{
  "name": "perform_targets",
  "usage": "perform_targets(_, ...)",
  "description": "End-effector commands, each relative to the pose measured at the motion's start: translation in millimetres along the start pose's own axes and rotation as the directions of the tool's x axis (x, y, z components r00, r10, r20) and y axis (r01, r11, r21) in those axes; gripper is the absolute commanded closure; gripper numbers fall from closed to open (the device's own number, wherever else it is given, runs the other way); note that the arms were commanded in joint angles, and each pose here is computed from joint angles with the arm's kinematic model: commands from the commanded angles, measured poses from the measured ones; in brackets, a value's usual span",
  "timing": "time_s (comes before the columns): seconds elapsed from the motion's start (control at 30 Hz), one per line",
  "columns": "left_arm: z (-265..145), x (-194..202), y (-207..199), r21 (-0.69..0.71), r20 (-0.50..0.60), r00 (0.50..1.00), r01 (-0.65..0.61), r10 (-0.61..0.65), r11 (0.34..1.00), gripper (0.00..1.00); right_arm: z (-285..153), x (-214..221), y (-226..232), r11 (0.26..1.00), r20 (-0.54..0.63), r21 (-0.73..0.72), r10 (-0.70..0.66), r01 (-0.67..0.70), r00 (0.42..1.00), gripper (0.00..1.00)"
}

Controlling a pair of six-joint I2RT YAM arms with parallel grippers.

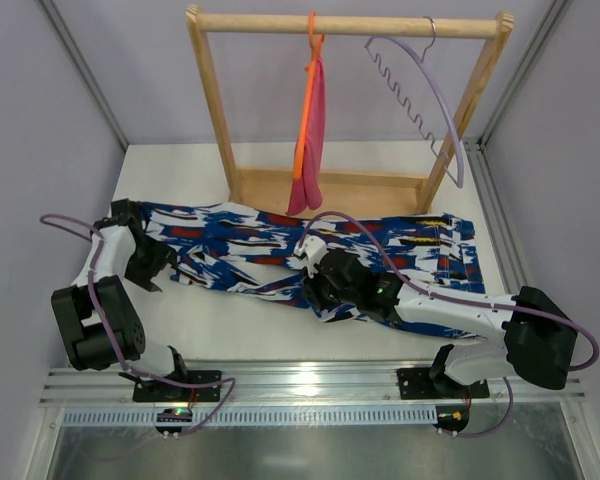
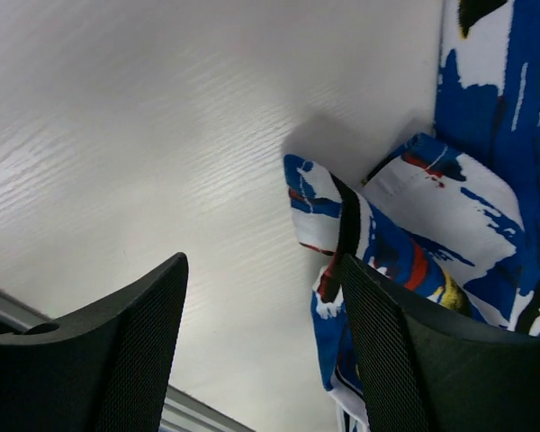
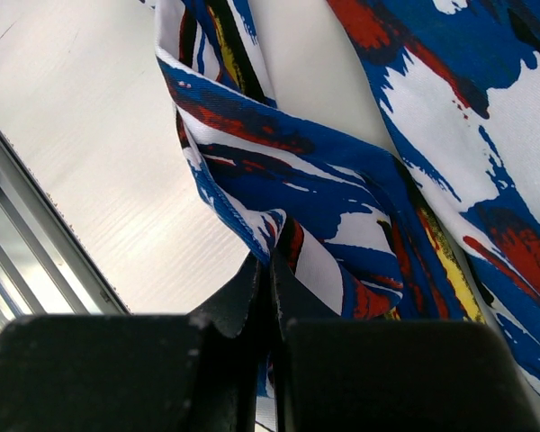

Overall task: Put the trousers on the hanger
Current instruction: Fold the trousers

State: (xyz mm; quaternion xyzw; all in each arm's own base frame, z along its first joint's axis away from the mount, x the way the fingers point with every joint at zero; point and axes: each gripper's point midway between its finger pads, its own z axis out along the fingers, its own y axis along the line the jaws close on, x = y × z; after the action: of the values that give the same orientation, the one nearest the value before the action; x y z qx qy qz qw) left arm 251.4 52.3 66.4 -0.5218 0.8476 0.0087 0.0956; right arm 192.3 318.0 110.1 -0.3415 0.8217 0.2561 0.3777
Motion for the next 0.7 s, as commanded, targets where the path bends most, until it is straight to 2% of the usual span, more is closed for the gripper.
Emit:
perform_targets(0.0,1.9,-12.8,-24.4,0.112,0.015,0.998,0.057,-0.059,0.992,0.30,-3.0,-21.9,4.5,1.000,0.074,-0.015,0.005,-0.004,0.997,0.96)
perform_targets(0.27,21.7,-13.8,-29.2,0.110,-0.052,0.985,0.166,-0.162,0.980,0.30,-7.5,-21.8,4.7,1.000,0.075,-0.017,0.007,-0.005,0.997,0.96)
perform_targets(0.4,28.3,-2.1,-38.9,0.154,-0.122,0.970,0.229,-0.211,0.961,0.33,-5.4,-19.2,4.2,1.000,0.066,-0.015,0.006,-0.005,0.998,0.96)
perform_targets(0.5,35.8,6.3,-39.2,0.131,-0.170,0.958,0.255,-0.231,0.958,0.35,-4.3,-18.4,4.7,1.000,0.058,-0.018,0.003,-0.002,0.998,0.96)
perform_targets(0.67,41.4,7.8,-33.4,0.087,-0.172,0.950,0.279,-0.261,0.956,0.37,-4.1,-19.8,4.8,1.000,0.061,-0.017,0.003,-0.002,0.998,0.96)
